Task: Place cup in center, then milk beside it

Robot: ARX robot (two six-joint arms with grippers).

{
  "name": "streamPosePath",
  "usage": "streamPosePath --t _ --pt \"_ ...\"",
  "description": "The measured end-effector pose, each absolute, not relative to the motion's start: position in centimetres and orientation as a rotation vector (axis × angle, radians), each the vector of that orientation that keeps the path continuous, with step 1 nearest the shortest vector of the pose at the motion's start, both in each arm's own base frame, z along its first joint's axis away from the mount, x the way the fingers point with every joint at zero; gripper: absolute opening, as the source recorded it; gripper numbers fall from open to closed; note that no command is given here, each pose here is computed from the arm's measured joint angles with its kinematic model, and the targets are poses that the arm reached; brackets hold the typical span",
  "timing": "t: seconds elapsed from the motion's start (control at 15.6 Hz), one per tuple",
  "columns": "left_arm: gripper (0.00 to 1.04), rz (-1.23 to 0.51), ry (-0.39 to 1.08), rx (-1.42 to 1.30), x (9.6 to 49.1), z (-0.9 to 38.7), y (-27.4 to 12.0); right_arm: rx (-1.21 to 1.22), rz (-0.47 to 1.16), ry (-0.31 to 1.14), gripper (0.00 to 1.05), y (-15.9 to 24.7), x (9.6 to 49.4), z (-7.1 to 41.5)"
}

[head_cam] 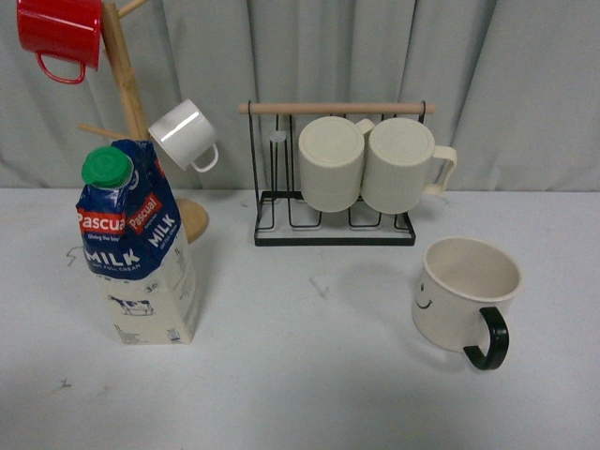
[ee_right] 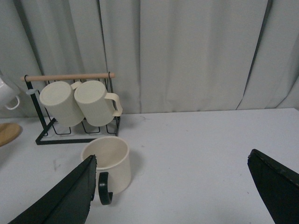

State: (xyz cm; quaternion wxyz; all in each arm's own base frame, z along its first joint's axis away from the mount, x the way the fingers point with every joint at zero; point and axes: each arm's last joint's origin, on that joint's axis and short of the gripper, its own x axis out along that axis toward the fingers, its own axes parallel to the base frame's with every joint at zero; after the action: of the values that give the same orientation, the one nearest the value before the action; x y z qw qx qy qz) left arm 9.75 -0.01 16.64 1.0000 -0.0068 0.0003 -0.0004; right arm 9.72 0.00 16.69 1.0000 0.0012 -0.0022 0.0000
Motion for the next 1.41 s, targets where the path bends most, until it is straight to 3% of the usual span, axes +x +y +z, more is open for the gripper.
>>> streamPosePath --t 0.38,0.45,0.58,0.64,0.7,0.83,1.02,1.22,1.41 --pt "0.98 -0.001 0.001 -0.014 9.8 16.6 0.0 -0.016 0.026 0.026 0.98 0.0 9.7 16.6" --pt "0.98 0.001 0.0 -0.014 9.8 16.6 0.0 -0.088 0.219 0.14 0.98 -0.5 10.5 17.0" --pt "0.98 -0.001 0.001 -0.014 9.8 16.6 0.0 -0.196 0.515 0.0 0.98 -0.5 14.2 21.2" --pt "0.98 -0.001 0.001 -0.014 9.8 16.6 0.0 -0.193 0.486 -0.017 0.98 -0.7 16.4 22.3" --pt "0.98 0.0 0.001 -0.014 9.8 16.6 0.0 -0.137 0.396 0.038 0.98 -1.1 19.9 22.6" --pt "0.98 -0.001 0.001 -0.014 9.8 16.6 0.0 -0.008 0.251 0.296 0.98 -0.6 26.5 20.3" --pt "0.98 -0.001 0.001 -0.014 9.8 16.6 0.0 0.115 0.139 0.61 0.98 0.4 33.3 17.0" --pt "0.98 -0.001 0.001 -0.014 9.8 16.6 0.0 0.145 0.096 0.8 0.98 1.0 36.6 14.6" --pt "0.98 -0.001 0.0 -0.014 9.8 16.6 0.0 0.137 0.106 0.885 0.98 2.1 37.7 13.6"
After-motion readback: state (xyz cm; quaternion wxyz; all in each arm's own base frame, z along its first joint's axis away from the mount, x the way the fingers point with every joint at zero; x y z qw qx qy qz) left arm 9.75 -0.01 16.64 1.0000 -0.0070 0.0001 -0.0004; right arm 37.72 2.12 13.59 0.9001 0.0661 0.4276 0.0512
